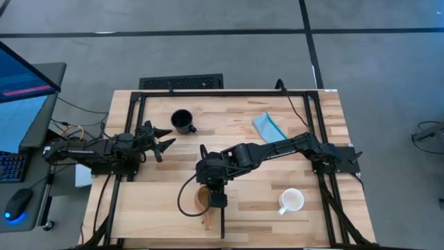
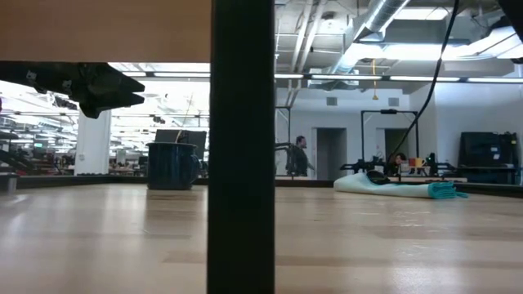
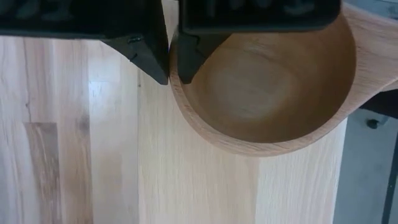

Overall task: Stack small to large cups/mugs on shelf
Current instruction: Put the brown mug on the shelf

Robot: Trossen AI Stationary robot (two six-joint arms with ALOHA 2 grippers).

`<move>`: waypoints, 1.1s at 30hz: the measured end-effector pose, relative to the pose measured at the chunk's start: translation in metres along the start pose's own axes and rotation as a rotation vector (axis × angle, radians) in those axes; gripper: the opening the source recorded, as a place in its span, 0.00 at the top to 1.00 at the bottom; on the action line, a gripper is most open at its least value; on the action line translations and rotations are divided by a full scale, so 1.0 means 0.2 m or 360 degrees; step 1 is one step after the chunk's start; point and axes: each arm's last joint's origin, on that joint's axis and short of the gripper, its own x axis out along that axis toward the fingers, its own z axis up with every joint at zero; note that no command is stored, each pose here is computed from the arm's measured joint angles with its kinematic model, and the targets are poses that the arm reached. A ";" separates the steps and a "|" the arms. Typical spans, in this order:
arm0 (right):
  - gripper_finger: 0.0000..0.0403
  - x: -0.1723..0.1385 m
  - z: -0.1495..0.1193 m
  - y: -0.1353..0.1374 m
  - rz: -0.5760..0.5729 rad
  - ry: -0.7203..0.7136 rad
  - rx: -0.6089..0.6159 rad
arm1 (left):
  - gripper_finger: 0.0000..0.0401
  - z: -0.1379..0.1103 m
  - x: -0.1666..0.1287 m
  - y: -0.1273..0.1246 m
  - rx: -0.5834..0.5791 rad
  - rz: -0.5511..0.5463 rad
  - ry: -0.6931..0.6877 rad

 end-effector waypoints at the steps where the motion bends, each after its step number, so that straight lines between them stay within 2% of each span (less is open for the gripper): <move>1: 0.89 0.00 0.00 0.00 0.0000 -0.0002 0.0001 | 0.48 0.00 0.00 0.00 0.0000 -0.0003 0.0001; 7: 0.83 0.00 0.01 0.00 0.0008 -0.0036 0.0001 | 0.48 0.00 0.00 0.00 0.0001 -0.0053 0.0015; 15: 0.85 0.00 0.01 0.00 0.0002 -0.0046 0.0038 | 0.48 0.00 0.00 -0.01 0.0000 -0.0128 0.0035; 33: 0.85 0.00 0.01 0.01 0.0001 -0.0037 0.0076 | 0.48 0.00 0.00 -0.01 -0.0002 -0.0128 0.0033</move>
